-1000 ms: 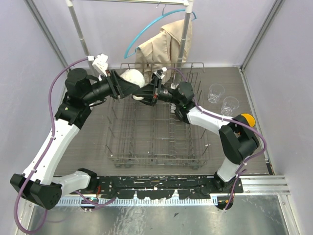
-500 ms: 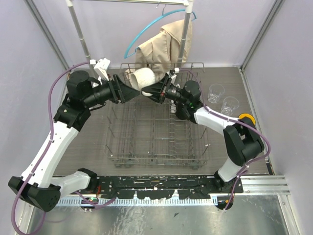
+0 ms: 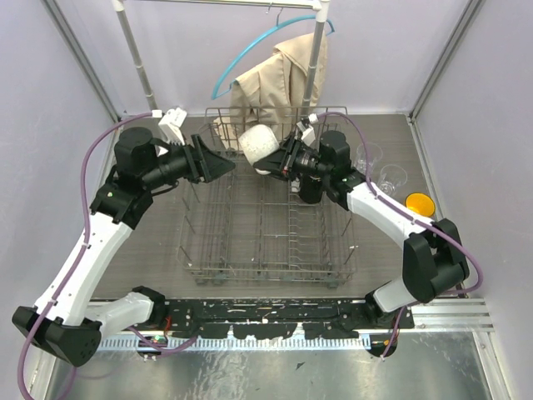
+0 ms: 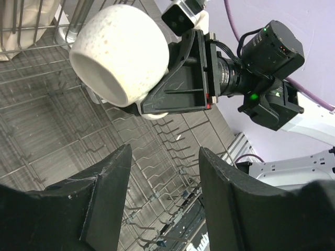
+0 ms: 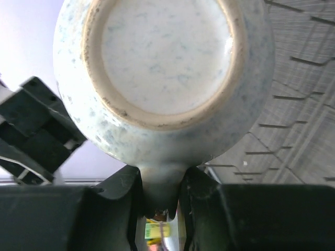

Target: Load the cups into the dish rack

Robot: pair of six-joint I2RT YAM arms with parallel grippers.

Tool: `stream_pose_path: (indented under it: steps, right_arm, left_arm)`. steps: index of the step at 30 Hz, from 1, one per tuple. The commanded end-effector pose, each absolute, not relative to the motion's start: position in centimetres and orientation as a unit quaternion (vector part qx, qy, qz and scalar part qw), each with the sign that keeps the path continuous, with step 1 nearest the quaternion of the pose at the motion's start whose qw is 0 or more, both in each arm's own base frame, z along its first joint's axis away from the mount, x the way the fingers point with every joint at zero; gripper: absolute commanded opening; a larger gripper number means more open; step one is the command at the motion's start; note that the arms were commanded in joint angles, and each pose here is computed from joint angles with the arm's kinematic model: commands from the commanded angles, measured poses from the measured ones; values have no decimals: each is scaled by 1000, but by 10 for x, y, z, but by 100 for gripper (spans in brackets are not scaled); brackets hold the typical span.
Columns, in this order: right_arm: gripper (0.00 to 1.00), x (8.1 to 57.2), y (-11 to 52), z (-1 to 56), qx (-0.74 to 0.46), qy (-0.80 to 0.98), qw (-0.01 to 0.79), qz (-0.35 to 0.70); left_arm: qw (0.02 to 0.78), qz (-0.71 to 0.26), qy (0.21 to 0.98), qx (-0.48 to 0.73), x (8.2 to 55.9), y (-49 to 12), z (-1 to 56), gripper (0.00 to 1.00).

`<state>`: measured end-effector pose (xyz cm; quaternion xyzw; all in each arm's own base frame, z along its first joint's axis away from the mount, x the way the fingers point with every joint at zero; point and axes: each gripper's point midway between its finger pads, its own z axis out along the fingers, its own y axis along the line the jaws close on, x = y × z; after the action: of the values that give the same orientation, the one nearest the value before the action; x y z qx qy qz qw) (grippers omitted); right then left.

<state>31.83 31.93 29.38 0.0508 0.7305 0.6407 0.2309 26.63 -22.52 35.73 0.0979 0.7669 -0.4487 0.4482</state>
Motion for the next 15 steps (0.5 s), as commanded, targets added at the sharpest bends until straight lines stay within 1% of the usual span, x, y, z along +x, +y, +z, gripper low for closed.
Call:
stream_pose_path:
  steps: [1,9,15]
  right_arm:
    - [0,319,306,336,-46,715,363,595]
    - [0,338,280,312,-67,753,449,476]
    - [0,355,271,297,-75,760,496,413]
  left_arm:
    - [456,-439,768,100,265,-221,355,60]
    - [452,-438,771,98,269,-222,349,59]
    - [446,-441,772,102,273,-226,347,58]
